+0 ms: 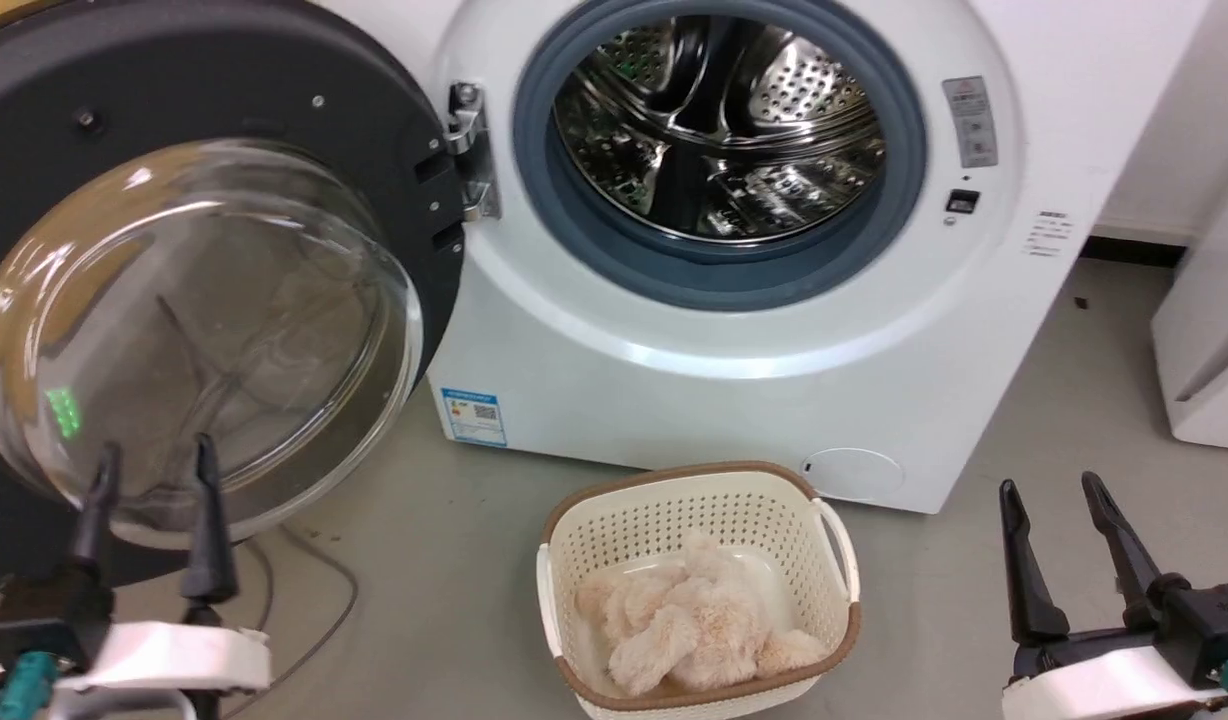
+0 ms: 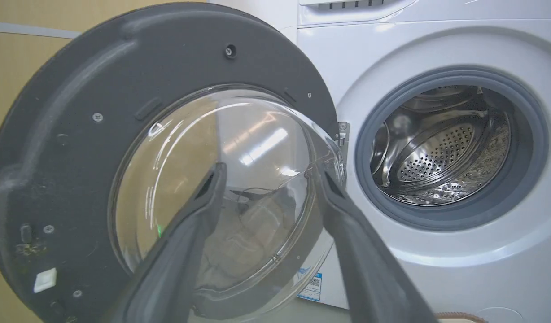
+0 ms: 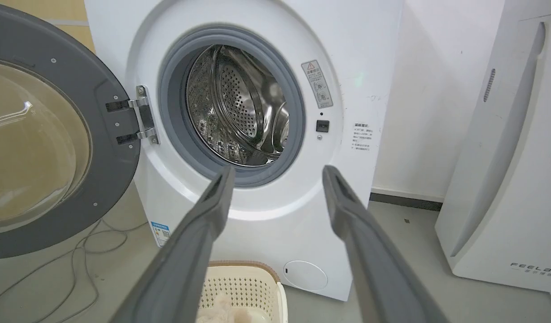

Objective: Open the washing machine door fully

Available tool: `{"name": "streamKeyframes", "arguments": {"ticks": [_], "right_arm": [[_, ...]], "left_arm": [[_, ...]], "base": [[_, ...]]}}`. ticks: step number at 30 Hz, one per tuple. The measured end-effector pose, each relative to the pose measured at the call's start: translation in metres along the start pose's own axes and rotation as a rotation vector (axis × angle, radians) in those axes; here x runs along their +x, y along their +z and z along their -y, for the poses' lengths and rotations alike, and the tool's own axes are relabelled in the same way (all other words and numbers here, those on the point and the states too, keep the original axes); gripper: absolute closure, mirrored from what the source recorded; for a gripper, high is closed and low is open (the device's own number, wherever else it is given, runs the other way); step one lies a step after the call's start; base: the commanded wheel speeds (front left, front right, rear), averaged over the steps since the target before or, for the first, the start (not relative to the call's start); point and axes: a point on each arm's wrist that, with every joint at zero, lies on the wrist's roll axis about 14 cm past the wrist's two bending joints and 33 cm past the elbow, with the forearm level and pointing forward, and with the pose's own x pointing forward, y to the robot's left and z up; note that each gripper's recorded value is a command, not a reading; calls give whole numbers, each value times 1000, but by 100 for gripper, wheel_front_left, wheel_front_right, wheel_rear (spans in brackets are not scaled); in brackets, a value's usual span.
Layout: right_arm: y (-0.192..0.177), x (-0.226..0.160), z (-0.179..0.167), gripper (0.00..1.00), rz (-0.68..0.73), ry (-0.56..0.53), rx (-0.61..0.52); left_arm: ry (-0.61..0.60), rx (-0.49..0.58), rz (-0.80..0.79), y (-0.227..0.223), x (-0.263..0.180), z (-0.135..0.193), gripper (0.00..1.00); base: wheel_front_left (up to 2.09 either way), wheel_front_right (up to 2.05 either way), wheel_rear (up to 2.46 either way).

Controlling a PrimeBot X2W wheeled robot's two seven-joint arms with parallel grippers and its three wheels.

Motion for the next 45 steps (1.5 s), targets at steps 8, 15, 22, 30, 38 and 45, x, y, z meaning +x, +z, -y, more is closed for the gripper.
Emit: {"name": "streamKeyframes", "arguments": {"ticks": [8,15,22,30,38,45], "right_arm": [[14,-14,15,0,36,-48,-7],[16,-29,24,0,35,-83,-5],[13,-41,32,0,21,-115,-1],[13,-44,34,100,19,-122,-1],[11,-44,34,100,6,-122,-2],[8,-44,33,100,-10,-120,-1]], "left_arm": [[-129,-73,-35,-12,-6,52,0],[-192,-109,-79,-26,-10,78,0],[-248,-132,-97,-31,-11,101,0],[-263,-135,-101,-33,-10,107,100],[-266,-131,-115,-35,-10,108,100],[-270,-122,-129,-37,-11,111,100]], "base": [[0,0,0],[0,0,0],[0,0,0],[0,0,0],[0,0,0],[0,0,0]]}}
